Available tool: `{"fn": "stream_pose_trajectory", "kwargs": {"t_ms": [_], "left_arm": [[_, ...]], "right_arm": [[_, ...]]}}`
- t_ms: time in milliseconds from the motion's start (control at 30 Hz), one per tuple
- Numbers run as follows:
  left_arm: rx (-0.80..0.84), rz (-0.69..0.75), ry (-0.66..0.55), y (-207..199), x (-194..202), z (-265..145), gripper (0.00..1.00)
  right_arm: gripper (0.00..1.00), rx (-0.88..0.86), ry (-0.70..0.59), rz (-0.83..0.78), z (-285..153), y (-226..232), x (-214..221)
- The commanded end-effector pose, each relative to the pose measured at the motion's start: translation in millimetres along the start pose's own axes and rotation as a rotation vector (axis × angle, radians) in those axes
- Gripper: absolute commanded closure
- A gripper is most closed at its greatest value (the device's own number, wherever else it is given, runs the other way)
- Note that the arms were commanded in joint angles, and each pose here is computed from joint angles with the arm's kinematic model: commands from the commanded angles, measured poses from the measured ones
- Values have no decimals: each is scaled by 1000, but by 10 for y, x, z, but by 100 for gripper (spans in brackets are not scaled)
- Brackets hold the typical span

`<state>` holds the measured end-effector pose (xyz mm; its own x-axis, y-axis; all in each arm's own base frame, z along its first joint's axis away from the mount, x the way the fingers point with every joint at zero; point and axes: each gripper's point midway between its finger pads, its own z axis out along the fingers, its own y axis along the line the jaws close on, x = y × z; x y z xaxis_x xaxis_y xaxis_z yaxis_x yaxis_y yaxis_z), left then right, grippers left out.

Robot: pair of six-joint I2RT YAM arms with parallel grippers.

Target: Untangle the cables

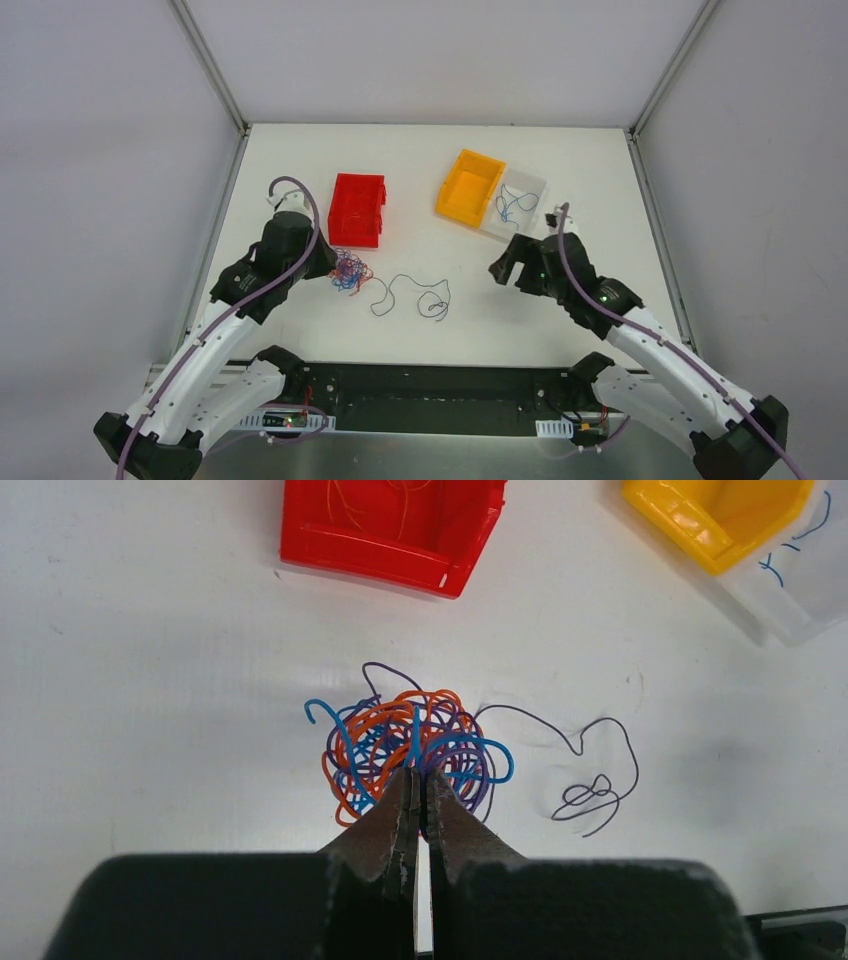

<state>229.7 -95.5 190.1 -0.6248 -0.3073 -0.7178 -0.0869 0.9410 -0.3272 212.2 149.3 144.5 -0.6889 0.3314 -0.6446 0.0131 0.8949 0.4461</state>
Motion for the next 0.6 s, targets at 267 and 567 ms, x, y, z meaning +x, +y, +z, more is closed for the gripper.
{"fn": "stream_pose_trajectory", "kwargs": {"t_ms": [267,567], "left_arm": [[159,21,-131,-254,-353,-347,100],[237,8,-143,-415,-453,-499,100]], "right_arm": [[6,-452,168,-337,317,1792,514],[10,-589,214,-496,740,2486,1042]]}}
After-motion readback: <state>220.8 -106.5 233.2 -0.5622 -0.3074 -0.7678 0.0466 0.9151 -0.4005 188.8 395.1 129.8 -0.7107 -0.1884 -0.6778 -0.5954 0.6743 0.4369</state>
